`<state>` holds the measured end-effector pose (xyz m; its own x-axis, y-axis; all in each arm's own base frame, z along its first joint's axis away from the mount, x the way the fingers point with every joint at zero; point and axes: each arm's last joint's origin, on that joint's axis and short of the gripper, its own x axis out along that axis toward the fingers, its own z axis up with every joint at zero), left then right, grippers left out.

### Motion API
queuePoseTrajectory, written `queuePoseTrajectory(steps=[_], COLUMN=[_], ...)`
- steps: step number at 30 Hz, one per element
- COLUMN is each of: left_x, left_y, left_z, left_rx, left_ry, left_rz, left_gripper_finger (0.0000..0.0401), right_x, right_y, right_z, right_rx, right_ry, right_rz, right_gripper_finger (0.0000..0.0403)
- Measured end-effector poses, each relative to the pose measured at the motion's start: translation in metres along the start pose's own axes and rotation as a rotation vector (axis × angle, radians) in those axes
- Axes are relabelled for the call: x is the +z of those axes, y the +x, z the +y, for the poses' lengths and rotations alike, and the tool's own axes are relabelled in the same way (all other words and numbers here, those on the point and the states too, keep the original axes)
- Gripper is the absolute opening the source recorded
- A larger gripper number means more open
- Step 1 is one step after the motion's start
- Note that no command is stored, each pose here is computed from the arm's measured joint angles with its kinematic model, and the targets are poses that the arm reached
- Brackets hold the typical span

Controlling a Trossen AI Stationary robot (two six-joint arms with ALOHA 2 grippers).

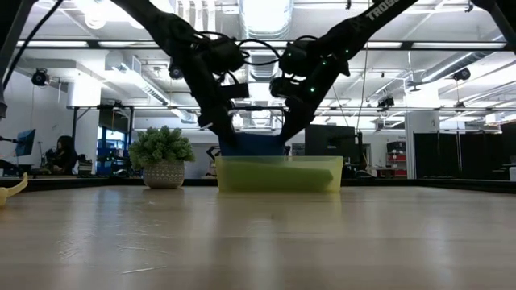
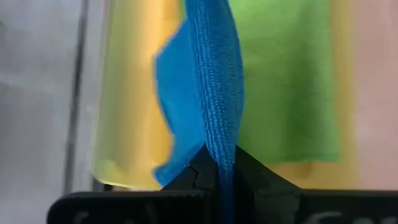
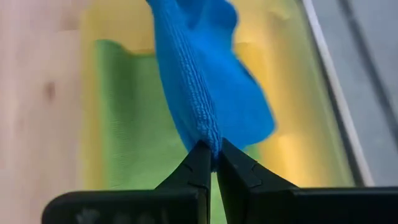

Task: Fold microfiber towels
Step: Put the blue towel into the yellow bin

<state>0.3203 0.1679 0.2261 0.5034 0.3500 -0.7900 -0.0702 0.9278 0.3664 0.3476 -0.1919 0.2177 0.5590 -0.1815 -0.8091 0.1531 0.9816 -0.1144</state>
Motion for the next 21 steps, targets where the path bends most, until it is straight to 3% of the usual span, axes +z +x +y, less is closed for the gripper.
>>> queuePoseTrajectory(steps=[6, 12, 21], left_x=[0.002, 0.004, 0.001], left_y=[-0.001, -0.001, -0.002], left_z=[-0.011, -0.014, -0.021], left_rx=[-0.046, -0.056, -0.179], left_ry=[-0.008, -0.037, -0.08], left_rz=[0.016, 0.008, 0.013], left_gripper_finger=[0.0, 0.0005, 0.0102], right_x=[-0.002, -0.005, -0.018], right_y=[0.002, 0.006, 0.011], right_z=[0.014, 0.025, 0.032], right_rx=[0.118, 0.149, 0.25], right_ry=[-0.004, -0.007, 0.075], right_rz=[0.01, 0.033, 0.077], right_gripper_finger=[0.0011, 0.0011, 0.0064])
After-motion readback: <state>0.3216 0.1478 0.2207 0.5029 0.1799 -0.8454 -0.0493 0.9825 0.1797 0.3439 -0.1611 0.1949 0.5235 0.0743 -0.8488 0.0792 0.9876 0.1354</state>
